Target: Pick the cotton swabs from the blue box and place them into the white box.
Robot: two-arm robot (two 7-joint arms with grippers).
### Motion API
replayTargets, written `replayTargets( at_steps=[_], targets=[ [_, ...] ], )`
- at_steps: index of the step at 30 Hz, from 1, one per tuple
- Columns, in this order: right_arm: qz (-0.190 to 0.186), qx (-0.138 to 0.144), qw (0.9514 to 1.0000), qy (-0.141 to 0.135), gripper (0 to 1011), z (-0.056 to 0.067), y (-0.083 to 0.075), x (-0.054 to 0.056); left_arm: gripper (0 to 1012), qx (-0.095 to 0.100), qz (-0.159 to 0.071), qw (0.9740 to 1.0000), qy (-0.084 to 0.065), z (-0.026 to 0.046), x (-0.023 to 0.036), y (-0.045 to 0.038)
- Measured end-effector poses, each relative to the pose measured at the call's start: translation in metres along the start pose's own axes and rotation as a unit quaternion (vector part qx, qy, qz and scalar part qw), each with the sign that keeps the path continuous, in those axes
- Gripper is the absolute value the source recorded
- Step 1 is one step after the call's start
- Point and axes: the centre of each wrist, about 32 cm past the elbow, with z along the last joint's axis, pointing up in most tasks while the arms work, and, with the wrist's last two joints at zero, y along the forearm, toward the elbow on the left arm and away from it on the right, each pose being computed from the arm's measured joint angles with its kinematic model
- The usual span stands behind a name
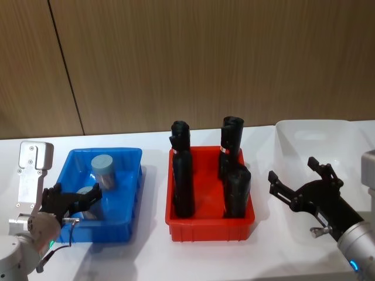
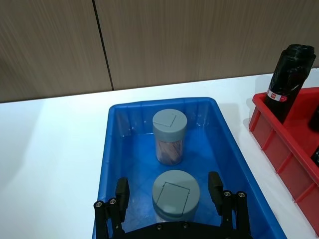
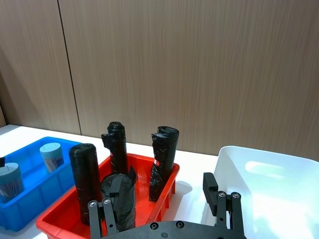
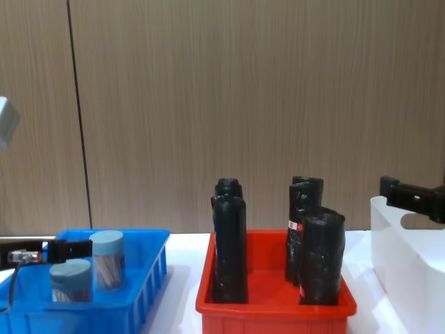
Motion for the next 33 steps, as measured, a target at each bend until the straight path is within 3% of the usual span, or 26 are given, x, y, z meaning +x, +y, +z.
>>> replayTargets(
  at_steps=[15, 28, 33],
  targets=[
    [0.000, 0.000, 1.0000, 0.000, 1002, 0.000, 0.000, 0.000, 1004, 0.031, -0.018, 0.9992, 0.020, -0.0087, 0.0048, -0.0179],
    [0.000, 0.000, 1.0000, 0.000, 1002, 0.000, 0.000, 0.000, 1004, 0.045, -0.027, 0.9984, 0.021, -0.0124, 0.0027, -0.0292],
    [0.000, 0.000, 1.0000, 0.000, 1002, 0.000, 0.000, 0.000, 904, 0.046, -0.027, 0.9984, 0.017, -0.0132, 0.0013, -0.0310]
  ],
)
